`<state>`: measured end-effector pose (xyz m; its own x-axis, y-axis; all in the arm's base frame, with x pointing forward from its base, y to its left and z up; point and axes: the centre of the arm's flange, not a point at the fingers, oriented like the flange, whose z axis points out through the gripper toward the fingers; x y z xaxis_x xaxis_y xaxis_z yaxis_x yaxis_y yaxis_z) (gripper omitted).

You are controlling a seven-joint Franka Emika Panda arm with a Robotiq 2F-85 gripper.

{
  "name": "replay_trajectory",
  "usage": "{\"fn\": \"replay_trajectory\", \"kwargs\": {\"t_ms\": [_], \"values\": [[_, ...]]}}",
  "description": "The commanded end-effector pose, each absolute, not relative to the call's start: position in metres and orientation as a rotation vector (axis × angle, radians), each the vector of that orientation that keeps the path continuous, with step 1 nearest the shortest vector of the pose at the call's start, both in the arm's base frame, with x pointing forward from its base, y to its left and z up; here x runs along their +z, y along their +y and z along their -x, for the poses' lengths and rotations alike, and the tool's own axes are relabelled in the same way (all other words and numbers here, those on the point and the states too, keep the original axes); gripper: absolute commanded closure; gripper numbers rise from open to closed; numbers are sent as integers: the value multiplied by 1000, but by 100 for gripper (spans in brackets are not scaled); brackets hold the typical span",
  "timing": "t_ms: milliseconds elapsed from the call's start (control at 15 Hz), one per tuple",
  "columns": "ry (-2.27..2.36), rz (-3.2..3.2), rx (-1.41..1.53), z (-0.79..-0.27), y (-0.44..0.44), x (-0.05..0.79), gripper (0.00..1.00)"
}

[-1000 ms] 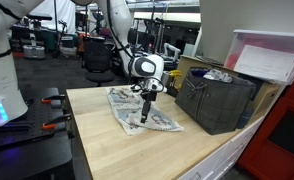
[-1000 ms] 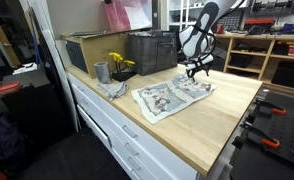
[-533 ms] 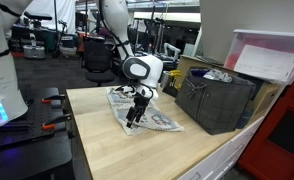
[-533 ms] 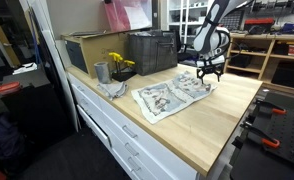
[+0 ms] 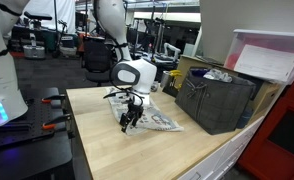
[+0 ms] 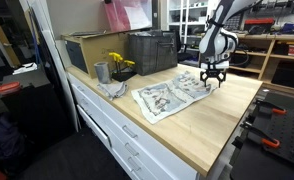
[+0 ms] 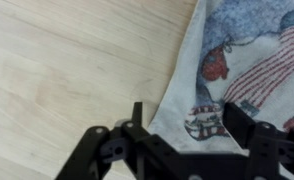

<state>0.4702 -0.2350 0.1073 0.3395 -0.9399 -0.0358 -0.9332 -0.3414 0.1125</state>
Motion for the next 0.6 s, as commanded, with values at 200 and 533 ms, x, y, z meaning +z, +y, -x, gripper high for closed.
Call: {"fn": "replay_trajectory", "kwargs": {"t_ms": [200,533], "values": [[-1765,-2523,-13,-455,-233,131,71],[-1716,-2498,21,-449,-235,154,100]]}}
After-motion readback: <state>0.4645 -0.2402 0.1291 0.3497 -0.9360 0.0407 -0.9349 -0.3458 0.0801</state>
